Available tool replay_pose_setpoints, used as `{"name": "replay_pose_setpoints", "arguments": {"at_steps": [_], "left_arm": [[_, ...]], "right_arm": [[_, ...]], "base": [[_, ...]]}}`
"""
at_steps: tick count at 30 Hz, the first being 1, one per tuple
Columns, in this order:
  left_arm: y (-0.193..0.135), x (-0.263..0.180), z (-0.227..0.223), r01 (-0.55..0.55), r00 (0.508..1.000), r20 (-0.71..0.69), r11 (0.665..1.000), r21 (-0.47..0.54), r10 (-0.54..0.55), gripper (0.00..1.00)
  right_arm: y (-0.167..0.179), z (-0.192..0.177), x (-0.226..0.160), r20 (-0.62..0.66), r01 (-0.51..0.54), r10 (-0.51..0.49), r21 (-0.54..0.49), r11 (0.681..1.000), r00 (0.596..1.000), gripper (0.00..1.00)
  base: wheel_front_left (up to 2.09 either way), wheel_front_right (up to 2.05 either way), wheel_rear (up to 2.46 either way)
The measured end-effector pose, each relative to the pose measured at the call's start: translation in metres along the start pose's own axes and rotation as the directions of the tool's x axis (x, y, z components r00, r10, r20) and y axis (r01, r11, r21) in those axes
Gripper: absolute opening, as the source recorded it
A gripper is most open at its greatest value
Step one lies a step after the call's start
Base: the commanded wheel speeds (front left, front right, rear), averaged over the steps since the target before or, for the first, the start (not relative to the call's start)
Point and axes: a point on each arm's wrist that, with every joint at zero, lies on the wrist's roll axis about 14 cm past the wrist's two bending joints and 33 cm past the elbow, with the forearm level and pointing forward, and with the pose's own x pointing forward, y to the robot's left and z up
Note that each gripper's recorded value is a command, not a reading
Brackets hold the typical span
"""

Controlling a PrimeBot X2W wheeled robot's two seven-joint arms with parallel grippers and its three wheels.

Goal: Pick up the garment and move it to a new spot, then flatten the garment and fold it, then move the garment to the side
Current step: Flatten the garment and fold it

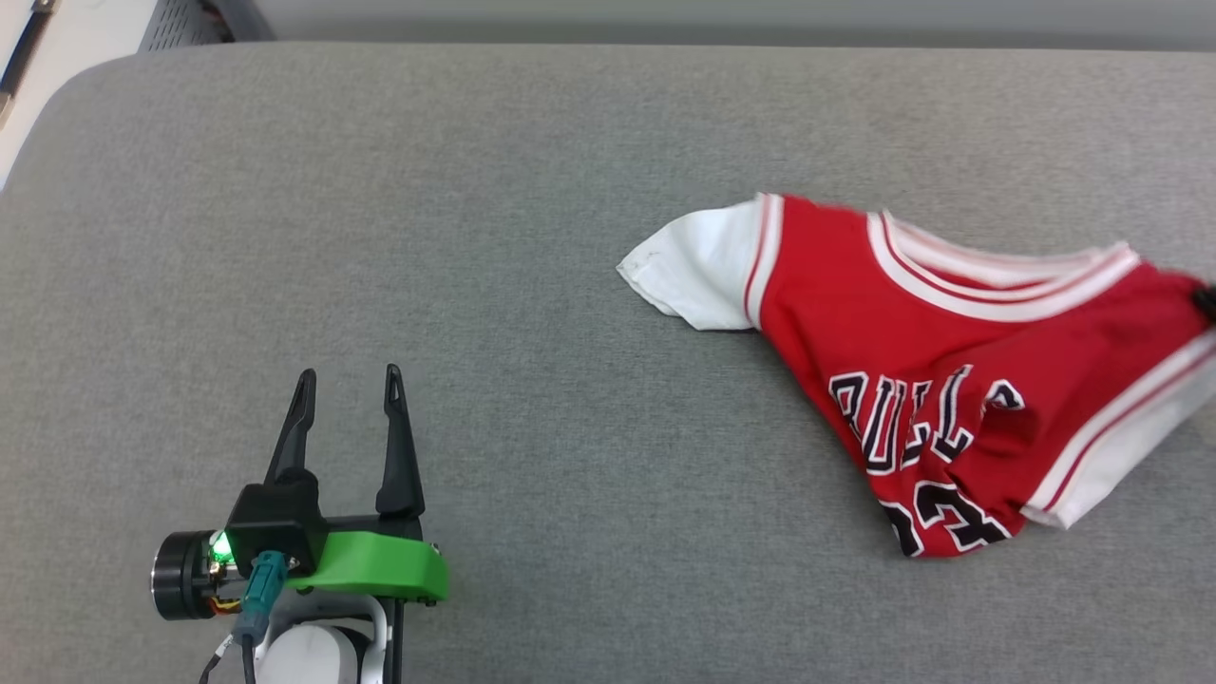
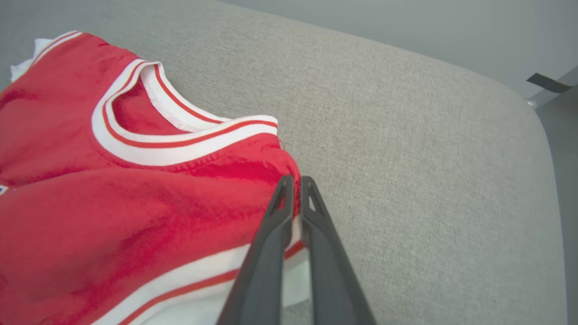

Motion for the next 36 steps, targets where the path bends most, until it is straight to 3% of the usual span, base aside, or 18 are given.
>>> {"name": "replay_pose_setpoints", "arguments": {"at_steps": [5, 10, 16, 17, 18, 22, 26, 29, 32, 34, 36], "left_arm": [[-0.01, 0.002, 0.006, 0.035, 0.999, 0.02, 0.999, -0.008, -0.035, 1.0], [-0.016, 0.003, 0.009, 0.056, 0.998, 0.029, 0.998, -0.011, -0.055, 1.0], [-0.015, 0.001, 0.012, 0.057, 0.998, 0.038, 0.998, -0.007, -0.057, 1.0], [-0.015, -0.001, 0.013, 0.061, 0.997, 0.039, 0.998, -0.005, -0.061, 1.0], [-0.015, -0.002, 0.013, 0.062, 0.997, 0.039, 0.998, -0.003, -0.062, 1.0], [-0.016, -0.005, 0.019, 0.077, 0.996, 0.053, 0.997, 0.003, -0.077, 1.0], [-0.021, -0.004, 0.025, 0.107, 0.992, 0.072, 0.994, 0.012, -0.108, 1.0], [-0.027, 0.001, 0.03, 0.14, 0.986, 0.088, 0.99, 0.014, -0.141, 1.0], [-0.036, 0.012, 0.039, 0.19, 0.974, 0.12, 0.981, 0.024, -0.192, 1.0], [-0.045, 0.023, 0.049, 0.232, 0.96, 0.148, 0.972, 0.037, -0.235, 1.0], [-0.054, 0.034, 0.057, 0.272, 0.945, 0.171, 0.961, 0.054, -0.277, 1.0]], "right_arm": [[-0.033, -0.074, -0.036, -0.152, 0.144, -0.128, 0.095, 0.985, 0.98, 0.0], [-0.029, -0.135, -0.053, -0.28, 0.211, -0.155, 0.18, 0.961, 0.947, 0.0], [-0.023, -0.139, -0.053, -0.248, 0.23, -0.17, 0.238, 0.944, 0.954, 0.0], [-0.023, -0.135, -0.053, -0.222, 0.231, -0.177, 0.247, 0.941, 0.959, 0.64], [-0.022, -0.131, -0.053, -0.198, 0.23, -0.183, 0.247, 0.941, 0.963, 1.0], [-0.032, -0.098, -0.058, -0.014, 0.24, -0.243, 0.237, 0.941, 0.97, 1.0], [-0.046, -0.059, -0.071, 0.158, 0.26, -0.299, 0.23, 0.938, 0.941, 1.0], [-0.055, -0.011, -0.082, 0.32, 0.265, -0.341, 0.26, 0.929, 0.884, 1.0], [-0.058, 0.039, -0.103, 0.503, 0.27, -0.372, 0.265, 0.926, 0.78, 1.0], [-0.045, 0.041, -0.111, 0.555, 0.273, -0.377, 0.264, 0.925, 0.741, 1.0], [-0.028, 0.03, -0.114, 0.572, 0.27, -0.381, 0.272, 0.924, 0.727, 1.0]], "base": [[0.0, 0.0, 0.0], [0.0, 0.0, 0.0], [0.0, 0.0, 0.0], [0.0, 0.0, 0.0], [0.0, 0.0, 0.0], [0.0, 0.0, 0.0], [0.0, 0.0, 0.0], [0.0, 0.0, 0.0], [0.0, 0.0, 0.0], [0.0, 0.0, 0.0], [0.0, 0.0, 0.0]]}}
